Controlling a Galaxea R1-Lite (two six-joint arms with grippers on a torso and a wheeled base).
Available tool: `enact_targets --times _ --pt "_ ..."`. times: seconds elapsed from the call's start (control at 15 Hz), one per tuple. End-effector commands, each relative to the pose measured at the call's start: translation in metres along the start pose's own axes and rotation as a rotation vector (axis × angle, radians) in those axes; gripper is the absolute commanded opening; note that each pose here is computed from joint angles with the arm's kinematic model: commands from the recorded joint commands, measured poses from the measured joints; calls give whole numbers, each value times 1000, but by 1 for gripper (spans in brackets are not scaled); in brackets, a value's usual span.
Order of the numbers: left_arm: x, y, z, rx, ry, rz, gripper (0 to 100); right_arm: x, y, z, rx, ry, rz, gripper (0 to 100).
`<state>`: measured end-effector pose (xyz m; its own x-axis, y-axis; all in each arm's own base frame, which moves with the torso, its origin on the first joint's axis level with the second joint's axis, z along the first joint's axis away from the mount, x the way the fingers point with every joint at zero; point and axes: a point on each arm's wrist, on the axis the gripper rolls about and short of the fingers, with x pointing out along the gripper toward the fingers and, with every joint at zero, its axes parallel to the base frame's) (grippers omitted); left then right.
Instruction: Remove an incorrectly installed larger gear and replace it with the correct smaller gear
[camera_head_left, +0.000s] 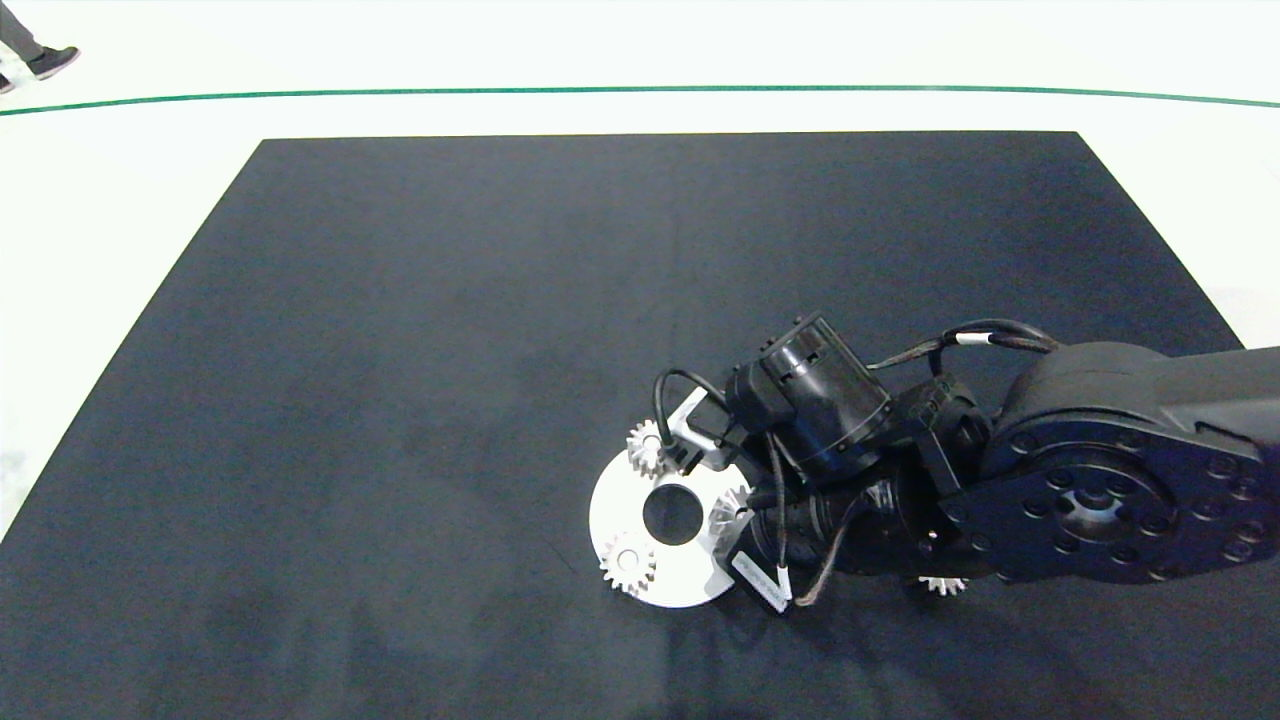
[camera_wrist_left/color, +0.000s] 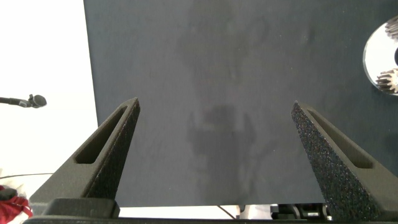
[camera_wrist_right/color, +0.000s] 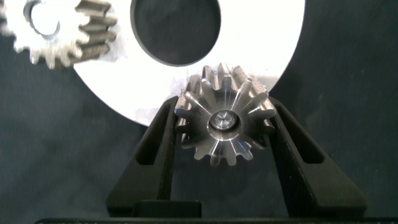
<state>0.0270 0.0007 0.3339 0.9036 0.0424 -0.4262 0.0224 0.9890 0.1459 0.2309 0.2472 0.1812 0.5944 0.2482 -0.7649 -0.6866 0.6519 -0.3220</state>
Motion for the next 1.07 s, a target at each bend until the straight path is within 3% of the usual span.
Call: enact_targets --times 0.07,0.33,0.67,0.87,1.07 --pt "0 0 0 0 7 1 100 -19 -3 -4 2 -29 -1 35" --pt "0 0 -1 1 6 0 100 -52 -10 -6 23 -113 -9 28" --pt "0 0 -1 1 8 0 100 -71 12 -59 -18 -47 49 19" --pt "0 0 -1 1 8 0 100 -65 26 -75 -34 9 81 19" --pt "2 0 -2 2 16 -1 100 -51 32 -81 -30 3 78 19"
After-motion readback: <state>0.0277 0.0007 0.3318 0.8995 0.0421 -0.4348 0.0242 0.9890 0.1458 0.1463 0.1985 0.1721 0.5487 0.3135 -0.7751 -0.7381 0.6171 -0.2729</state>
